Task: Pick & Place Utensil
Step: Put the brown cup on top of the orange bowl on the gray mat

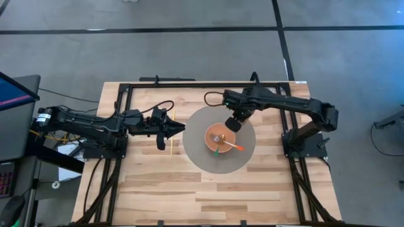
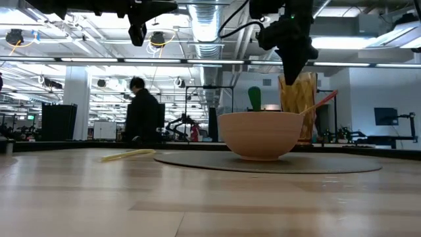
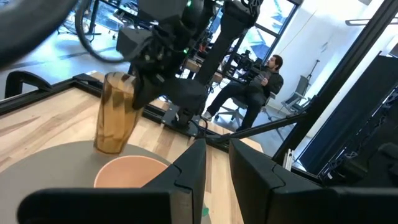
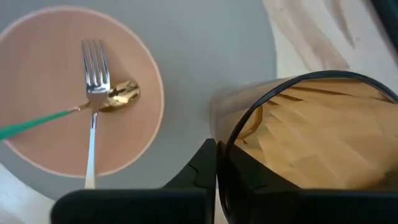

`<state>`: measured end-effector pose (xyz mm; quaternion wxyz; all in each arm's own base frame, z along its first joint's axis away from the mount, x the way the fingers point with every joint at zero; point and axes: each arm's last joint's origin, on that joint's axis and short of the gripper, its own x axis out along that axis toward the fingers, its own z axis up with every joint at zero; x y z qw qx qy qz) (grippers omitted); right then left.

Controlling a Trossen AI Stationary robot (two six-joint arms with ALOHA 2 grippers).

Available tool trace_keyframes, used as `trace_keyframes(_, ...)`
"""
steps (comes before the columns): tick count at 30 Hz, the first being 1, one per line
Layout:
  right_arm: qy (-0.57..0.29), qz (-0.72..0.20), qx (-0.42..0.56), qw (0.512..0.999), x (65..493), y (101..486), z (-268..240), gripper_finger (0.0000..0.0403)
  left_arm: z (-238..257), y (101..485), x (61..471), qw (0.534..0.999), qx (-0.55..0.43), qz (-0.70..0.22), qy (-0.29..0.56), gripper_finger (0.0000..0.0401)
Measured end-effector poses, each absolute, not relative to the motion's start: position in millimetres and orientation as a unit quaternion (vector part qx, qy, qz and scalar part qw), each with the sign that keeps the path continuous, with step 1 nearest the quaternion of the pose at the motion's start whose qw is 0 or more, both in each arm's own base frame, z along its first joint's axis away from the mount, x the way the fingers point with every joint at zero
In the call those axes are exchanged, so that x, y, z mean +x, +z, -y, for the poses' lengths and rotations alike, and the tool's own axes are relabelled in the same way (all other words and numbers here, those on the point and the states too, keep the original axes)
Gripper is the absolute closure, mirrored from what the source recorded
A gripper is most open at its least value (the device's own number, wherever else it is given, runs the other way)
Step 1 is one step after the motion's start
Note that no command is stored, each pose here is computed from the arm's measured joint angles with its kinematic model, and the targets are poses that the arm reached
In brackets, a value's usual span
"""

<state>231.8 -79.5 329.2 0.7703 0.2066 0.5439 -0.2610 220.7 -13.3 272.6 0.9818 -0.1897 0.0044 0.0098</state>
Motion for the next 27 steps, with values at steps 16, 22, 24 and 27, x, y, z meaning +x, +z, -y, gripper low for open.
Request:
trace_keyframes(16, -0.225, -0.587, 0.171, 0.758, 257.1, 306.9, 75.2, 0.0394, 13.4, 272.5, 220.7, 0.982, -0.190, -0.005, 0.009, 0.0329)
trace_keyframes(22, -0.220, -0.561, 0.157, 0.783, 256.0, 320.1, 75.4, 0.0398, 13.4, 272.5, 220.7, 0.982, -0.190, -0.005, 0.010, 0.0329)
trace_keyframes(24, -0.215, -0.541, 0.148, 0.799, 255.6, 327.4, 76.2, 0.0397, 13.4, 272.5, 220.7, 0.982, -0.190, -0.005, 0.009, 0.0329)
trace_keyframes(27, -0.208, -0.496, 0.131, 0.833, 260.2, 336.6, 81.4, 0.0395, 13.4, 272.5, 220.7, 0.982, -0.190, -0.005, 0.010, 0.0329)
